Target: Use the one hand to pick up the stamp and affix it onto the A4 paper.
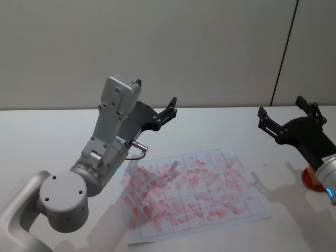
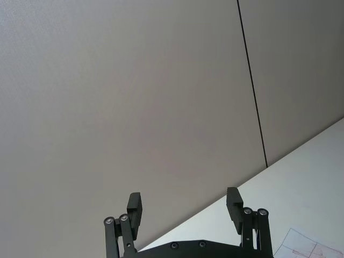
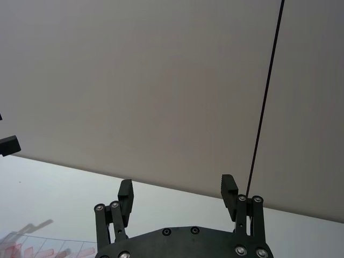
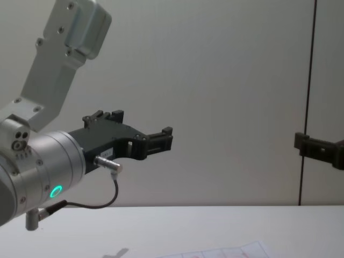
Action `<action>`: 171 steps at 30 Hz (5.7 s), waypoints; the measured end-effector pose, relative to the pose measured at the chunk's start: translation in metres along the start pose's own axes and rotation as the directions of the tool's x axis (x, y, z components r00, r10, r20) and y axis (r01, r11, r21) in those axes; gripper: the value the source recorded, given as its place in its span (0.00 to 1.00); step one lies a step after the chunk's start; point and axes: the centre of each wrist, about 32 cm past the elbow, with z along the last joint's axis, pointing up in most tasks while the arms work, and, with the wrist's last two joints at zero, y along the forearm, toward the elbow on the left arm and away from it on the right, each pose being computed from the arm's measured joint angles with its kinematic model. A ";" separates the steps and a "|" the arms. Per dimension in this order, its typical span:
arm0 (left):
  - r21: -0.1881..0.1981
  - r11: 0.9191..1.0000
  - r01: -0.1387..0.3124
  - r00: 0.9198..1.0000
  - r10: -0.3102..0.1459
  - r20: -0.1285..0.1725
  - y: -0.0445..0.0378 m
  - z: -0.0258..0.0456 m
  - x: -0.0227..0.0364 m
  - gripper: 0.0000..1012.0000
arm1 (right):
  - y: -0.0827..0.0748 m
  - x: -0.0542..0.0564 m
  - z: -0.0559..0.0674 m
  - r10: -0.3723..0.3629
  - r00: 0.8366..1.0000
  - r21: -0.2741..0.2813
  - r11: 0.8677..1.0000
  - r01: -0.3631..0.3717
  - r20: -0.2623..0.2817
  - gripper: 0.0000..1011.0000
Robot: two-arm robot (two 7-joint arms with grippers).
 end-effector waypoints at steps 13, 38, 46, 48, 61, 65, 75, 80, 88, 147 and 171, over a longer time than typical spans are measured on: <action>0.000 1.000 0.000 1.000 0.000 0.000 0.0000 0.0000 0.0000 0.99 | 0.000 0.000 0.000 0.000 1.000 0.000 1.000 0.000 0.000 0.99; 0.000 1.000 0.000 1.000 0.000 0.000 0.0000 0.0000 0.0000 0.99 | 0.000 0.000 0.000 0.000 1.000 0.000 1.000 0.000 0.000 0.99; 0.000 1.000 0.000 1.000 0.000 0.000 0.0000 0.0000 0.0000 0.99 | 0.000 -0.001 -0.001 -0.013 1.000 -0.013 1.000 0.013 -0.006 0.99; 0.000 1.000 0.000 1.000 0.000 0.000 0.0000 0.0000 0.0000 0.99 | -0.001 -0.001 -0.001 -0.022 1.000 -0.023 0.999 0.022 -0.010 0.99; 0.000 1.000 0.000 1.000 0.000 0.000 0.0000 0.0000 0.0000 0.99 | -0.004 -0.006 -0.005 -0.153 0.988 -0.150 0.978 0.146 -0.032 0.99; 0.000 1.000 0.000 1.000 0.000 0.000 0.0000 0.0000 0.0000 0.99 | -0.006 -0.006 -0.006 -0.186 0.982 -0.188 0.966 0.177 -0.031 0.99; 0.000 1.000 0.000 1.000 0.000 0.000 0.0000 0.0000 0.0000 0.99 | -0.010 -0.010 -0.013 -0.266 0.964 -0.301 0.921 0.248 -0.019 0.99; 0.000 1.000 0.000 1.000 0.000 0.000 0.0000 0.0000 0.0000 0.99 | -0.012 -0.011 -0.016 -0.291 0.957 -0.345 0.900 0.267 -0.016 0.99; 0.000 1.000 0.000 1.000 0.000 0.000 0.0000 0.0000 0.0000 0.99 | -0.017 -0.010 -0.024 -0.323 0.946 -0.402 0.870 0.286 -0.025 0.99; 0.000 1.000 0.000 1.000 0.000 0.000 0.0000 0.0000 0.0000 0.99 | -0.026 0.016 -0.038 -0.330 0.944 -0.427 0.857 0.290 -0.022 0.22; 0.000 1.000 0.000 1.000 0.000 0.000 0.0000 0.0000 0.0000 0.99 | -0.003 -0.017 -0.014 -0.060 0.994 -0.366 0.930 0.022 -0.093 0.22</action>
